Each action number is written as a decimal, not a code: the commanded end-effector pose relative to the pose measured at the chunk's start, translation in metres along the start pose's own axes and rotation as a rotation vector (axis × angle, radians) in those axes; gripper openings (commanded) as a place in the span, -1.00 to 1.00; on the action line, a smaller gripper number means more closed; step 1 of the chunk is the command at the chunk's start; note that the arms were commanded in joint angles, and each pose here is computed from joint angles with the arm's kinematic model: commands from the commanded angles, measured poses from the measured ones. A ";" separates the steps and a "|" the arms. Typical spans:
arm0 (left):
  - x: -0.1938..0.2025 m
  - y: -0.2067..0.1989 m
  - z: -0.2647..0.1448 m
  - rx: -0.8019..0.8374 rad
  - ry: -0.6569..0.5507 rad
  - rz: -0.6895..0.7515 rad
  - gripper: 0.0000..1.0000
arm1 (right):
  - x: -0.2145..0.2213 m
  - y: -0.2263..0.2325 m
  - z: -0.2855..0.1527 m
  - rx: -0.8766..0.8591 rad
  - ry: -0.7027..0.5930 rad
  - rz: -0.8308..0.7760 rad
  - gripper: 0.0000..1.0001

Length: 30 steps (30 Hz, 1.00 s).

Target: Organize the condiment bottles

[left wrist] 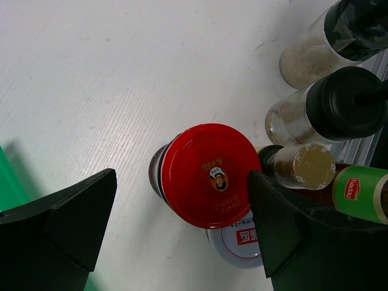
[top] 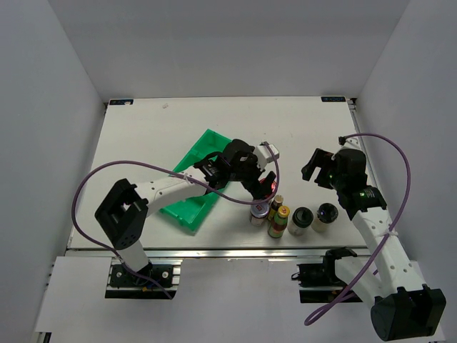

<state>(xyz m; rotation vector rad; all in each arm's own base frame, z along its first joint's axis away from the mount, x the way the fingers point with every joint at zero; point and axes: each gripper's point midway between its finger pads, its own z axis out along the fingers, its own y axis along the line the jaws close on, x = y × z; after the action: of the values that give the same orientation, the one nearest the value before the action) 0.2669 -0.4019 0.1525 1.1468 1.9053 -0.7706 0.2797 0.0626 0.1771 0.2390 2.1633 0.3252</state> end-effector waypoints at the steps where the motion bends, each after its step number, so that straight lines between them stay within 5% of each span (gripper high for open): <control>1: 0.002 -0.004 -0.001 0.012 0.030 0.018 0.96 | -0.014 0.003 -0.002 -0.008 -0.046 -0.011 0.79; 14: -0.022 -0.011 -0.015 0.037 -0.033 0.060 0.96 | -0.011 0.005 0.001 -0.024 -0.032 -0.014 0.79; 30: 0.004 0.020 0.017 -0.089 0.065 0.024 0.96 | -0.012 0.007 0.001 -0.036 -0.039 -0.018 0.79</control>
<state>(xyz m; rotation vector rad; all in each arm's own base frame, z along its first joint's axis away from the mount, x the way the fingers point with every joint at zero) 0.2770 -0.4031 0.1238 1.1811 1.9782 -0.6889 0.2802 0.0647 0.1752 0.2322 2.1714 0.3360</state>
